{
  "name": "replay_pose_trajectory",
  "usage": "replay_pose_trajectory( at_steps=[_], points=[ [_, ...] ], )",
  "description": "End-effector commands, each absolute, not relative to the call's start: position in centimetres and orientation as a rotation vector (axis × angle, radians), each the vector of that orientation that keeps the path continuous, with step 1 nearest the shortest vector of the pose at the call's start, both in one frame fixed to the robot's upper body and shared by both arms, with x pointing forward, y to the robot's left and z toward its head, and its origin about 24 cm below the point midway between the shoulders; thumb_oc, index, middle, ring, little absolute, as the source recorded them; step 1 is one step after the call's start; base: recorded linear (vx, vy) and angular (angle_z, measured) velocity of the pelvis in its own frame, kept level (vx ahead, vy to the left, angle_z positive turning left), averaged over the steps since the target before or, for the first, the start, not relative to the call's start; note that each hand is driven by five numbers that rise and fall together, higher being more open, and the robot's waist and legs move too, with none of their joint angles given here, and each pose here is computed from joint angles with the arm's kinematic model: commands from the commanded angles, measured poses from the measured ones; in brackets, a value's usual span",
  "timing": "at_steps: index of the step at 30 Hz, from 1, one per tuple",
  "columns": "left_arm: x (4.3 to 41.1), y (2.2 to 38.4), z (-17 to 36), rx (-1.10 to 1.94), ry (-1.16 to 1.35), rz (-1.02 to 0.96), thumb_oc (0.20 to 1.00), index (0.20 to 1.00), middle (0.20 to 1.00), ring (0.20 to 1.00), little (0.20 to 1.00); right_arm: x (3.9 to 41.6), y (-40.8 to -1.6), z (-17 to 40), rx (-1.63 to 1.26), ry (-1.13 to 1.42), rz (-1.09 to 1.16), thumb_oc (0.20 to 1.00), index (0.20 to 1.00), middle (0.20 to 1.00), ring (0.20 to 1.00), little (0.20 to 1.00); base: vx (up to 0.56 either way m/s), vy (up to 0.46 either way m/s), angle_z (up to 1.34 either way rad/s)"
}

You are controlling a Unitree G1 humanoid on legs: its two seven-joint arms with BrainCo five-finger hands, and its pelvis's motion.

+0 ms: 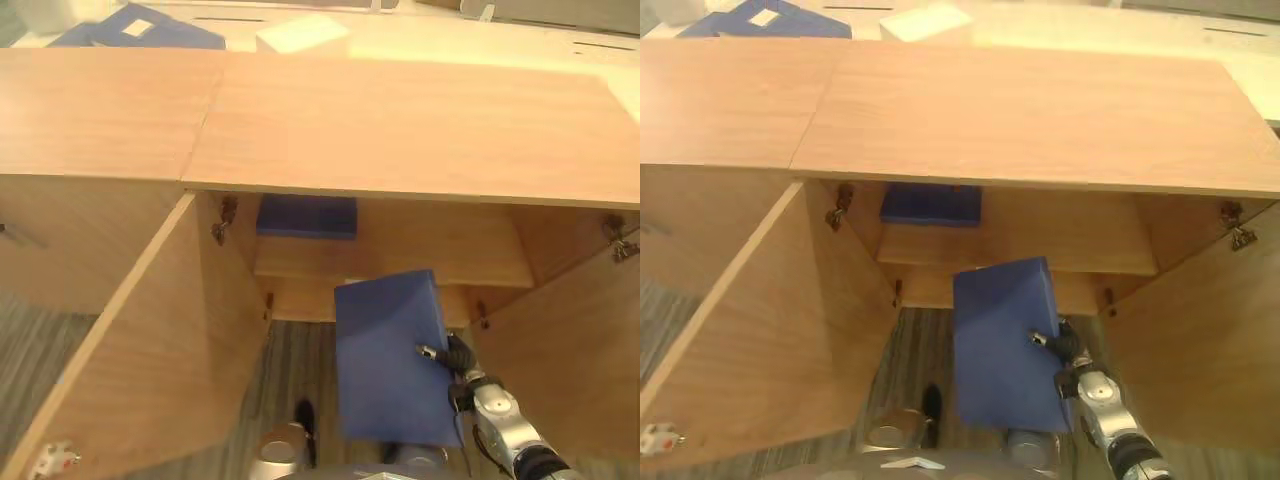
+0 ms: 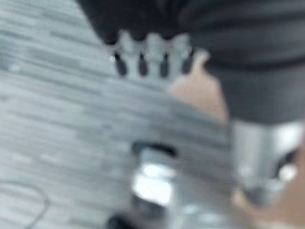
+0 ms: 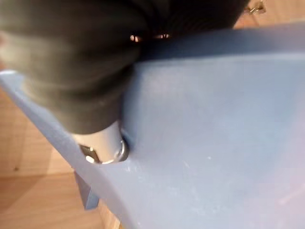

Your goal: Put the empty folder in the office cabinet

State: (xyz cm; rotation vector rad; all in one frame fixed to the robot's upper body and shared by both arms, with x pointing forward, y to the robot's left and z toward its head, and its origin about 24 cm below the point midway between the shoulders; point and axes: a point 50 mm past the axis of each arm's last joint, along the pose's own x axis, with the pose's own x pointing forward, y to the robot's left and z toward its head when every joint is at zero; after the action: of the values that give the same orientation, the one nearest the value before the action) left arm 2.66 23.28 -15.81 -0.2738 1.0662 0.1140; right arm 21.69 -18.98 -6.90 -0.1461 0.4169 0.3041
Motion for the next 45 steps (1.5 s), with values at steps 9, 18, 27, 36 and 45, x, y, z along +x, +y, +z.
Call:
replay_pose_trajectory(
  at_steps=[9, 18, 27, 36, 45],
  points=[
    [4.8, 23.6, -14.9, -0.267, 0.942, 0.121, 1.0, 1.0, 1.0, 1.0, 1.0, 24.0, -19.5, -3.8, -0.129, 0.253, 0.228, 0.2, 0.2, 0.2, 0.2, 0.2, 0.33, -0.107, -0.1],
    [4.7, 22.1, -15.2, -0.262, 0.952, 0.061, 1.0, 1.0, 1.0, 1.0, 1.0, 24.6, -20.4, -2.9, -0.058, 0.196, 0.14, 0.2, 0.2, 0.2, 0.2, 0.2, 0.29, -0.173, 0.6],
    [12.5, 18.7, -13.5, -0.244, 0.744, -0.13, 1.0, 1.0, 1.0, 1.0, 1.0, 29.9, -20.0, 3.0, 0.043, -0.028, -0.126, 0.2, 0.2, 0.2, 0.2, 0.2, -0.12, 0.034, 0.27],
    [13.0, 15.3, -13.8, -0.313, 0.77, -0.177, 1.0, 1.0, 1.0, 1.0, 1.0, 36.7, -26.3, 13.1, 0.421, -0.227, -0.678, 0.2, 0.2, 0.2, 0.2, 0.2, -0.14, 0.051, 0.15],
    [13.4, 14.4, -13.6, -0.365, 0.771, -0.199, 1.0, 1.0, 1.0, 1.0, 1.0, 37.5, -28.8, 18.8, 0.727, -0.344, -0.906, 0.2, 0.2, 0.2, 0.2, 0.2, -0.03, 0.026, -0.01]
  ],
)
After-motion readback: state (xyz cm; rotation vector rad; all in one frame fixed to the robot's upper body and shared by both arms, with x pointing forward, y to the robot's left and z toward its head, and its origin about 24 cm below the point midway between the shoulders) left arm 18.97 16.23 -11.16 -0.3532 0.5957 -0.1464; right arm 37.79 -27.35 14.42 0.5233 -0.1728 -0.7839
